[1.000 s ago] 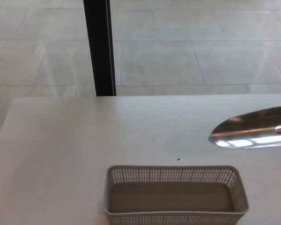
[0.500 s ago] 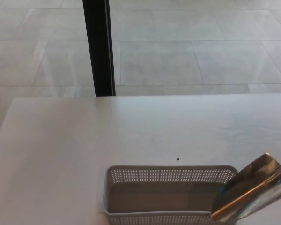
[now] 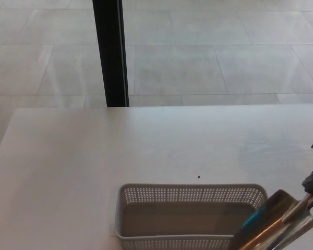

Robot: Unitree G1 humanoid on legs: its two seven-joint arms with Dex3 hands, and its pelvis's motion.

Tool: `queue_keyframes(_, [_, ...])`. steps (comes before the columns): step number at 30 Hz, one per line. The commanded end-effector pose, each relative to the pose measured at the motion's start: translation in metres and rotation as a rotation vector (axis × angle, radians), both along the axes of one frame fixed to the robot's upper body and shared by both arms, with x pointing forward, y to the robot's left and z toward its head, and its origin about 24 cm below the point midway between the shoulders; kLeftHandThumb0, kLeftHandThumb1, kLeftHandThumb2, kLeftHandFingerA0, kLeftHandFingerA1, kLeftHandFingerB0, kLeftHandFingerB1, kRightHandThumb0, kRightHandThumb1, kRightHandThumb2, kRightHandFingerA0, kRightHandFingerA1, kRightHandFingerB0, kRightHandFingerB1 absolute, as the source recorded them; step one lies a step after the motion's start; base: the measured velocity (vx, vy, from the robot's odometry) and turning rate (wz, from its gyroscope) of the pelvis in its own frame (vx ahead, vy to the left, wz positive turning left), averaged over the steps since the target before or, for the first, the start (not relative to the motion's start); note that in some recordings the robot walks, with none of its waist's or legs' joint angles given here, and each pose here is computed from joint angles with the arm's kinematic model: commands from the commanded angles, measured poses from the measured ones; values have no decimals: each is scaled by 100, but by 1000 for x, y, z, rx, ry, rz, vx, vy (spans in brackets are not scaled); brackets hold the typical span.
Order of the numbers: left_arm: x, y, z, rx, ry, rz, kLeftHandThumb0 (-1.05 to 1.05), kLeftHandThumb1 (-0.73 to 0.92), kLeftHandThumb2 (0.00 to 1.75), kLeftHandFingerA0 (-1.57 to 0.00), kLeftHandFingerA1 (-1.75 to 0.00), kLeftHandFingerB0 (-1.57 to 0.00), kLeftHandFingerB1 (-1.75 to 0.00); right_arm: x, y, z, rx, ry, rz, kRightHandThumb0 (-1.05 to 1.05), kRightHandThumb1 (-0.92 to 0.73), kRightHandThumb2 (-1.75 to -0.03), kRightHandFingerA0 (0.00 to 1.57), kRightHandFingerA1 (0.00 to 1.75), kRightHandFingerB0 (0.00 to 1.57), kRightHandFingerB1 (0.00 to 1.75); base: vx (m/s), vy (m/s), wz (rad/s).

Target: A garden tool is kept on the righthand side and a container is kept on the lefthand side on a desk infront of the robot. the robot uses its right hand to pick up the garden tool and makes a scooping motion inside the container

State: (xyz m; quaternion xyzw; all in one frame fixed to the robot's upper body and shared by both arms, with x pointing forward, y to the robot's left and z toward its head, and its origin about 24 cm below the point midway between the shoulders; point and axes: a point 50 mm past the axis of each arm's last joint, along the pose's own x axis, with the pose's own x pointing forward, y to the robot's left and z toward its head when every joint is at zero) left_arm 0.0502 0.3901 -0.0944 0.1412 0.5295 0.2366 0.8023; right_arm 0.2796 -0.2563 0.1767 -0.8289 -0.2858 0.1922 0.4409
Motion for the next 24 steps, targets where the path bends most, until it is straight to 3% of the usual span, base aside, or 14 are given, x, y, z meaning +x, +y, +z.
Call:
queue_keyframes(1, [-6, 3, 1, 10, 10, -10, -60, 64, 59, -73, -90, -66, -49, 14, -13, 2, 35, 126, -348, -27, -67, -73, 83, 175, 73, 138, 0, 0, 0])
queue_keyframes(4, [-8, 2, 1, -2, 2, 13, -58, 64, 59, -71, -74, -64, -47, 18, -18, 3, 140, 179, -364, -21, -64, -81, 82, 175, 72, 149, 0, 0, 0])
queue_keyframes(7, [-11, 2, 1, -6, -6, 14, -60, 63, 59, -68, -74, -66, -50, 20, -30, 6, 281, 235, -366, -21, -63, -85, 81, 175, 70, 153, 0, 0, 0])
queue_keyframes(8, [-10, 2, 2, -4, -10, -7, -59, 65, 60, -72, -84, -66, -52, 21, -33, 7, 315, 246, -381, -20, -62, -87, 80, 175, 69, 154, 0, 0, 0])
queue_keyframes(9, [-9, 2, 2, -4, -13, -3, -58, 64, 60, -72, -86, -65, -52, 22, -37, 8, 341, 239, -379, -8, -55, -93, 94, 172, 66, 145, 0, 0, 0])
queue_keyframes(10, [-7, 2, 2, -5, -11, -13, -58, 65, 60, -70, -86, -64, -51, 24, -43, 11, 388, 225, -384, -14, -55, -92, 82, 175, 72, 155, 0, 0, 0])
queue_keyframes(13, [-7, 2, 1, -4, -5, 0, -55, 66, 59, -69, -77, -61, -49, 26, -49, 15, 420, 227, -412, -16, -56, -96, 81, 175, 71, 158, 0, 0, 0])
queue_keyframes(14, [-7, 1, 0, -4, 1, 8, -56, 66, 60, -70, -84, -64, -51, 26, -54, 16, 442, 224, -433, -14, -58, -94, 79, 175, 69, 159, 0, 0, 0])
queue_keyframes(16, [-9, 0, -1, -5, 3, 13, -55, 66, 60, -69, -78, -63, -50, 27, -57, 18, 453, 215, -436, -15, -57, -92, 78, 175, 67, 161, 0, 0, 0])
queue_keyframes(17, [-9, 0, -1, -3, 6, 12, -55, 66, 60, -71, -85, -65, -51, 27, -58, 18, 456, 218, -443, -16, -59, -92, 78, 175, 67, 161, 0, 0, 0])
queue_keyframes(18, [-10, 0, -1, -4, 7, 11, -57, 66, 60, -67, -74, -63, -49, 27, -61, 17, 469, 220, -456, -16, -60, -96, 79, 175, 67, 162, 0, 0, 0])
queue_keyframes(22, [-10, 0, -1, -8, -2, 16, -55, 66, 60, -67, -68, -60, -47, 28, -69, 15, 467, 219, -491, -16, -62, -91, 79, 175, 69, 156, 0, 0, 0])
queue_keyframes(24, [-7, 1, 1, -2, -4, 0, -54, 67, 60, -71, -78, -63, -49, 28, -70, 15, 450, 218, -499, -18, -62, -88, 79, 175, 69, 156, 0, 0, 0])
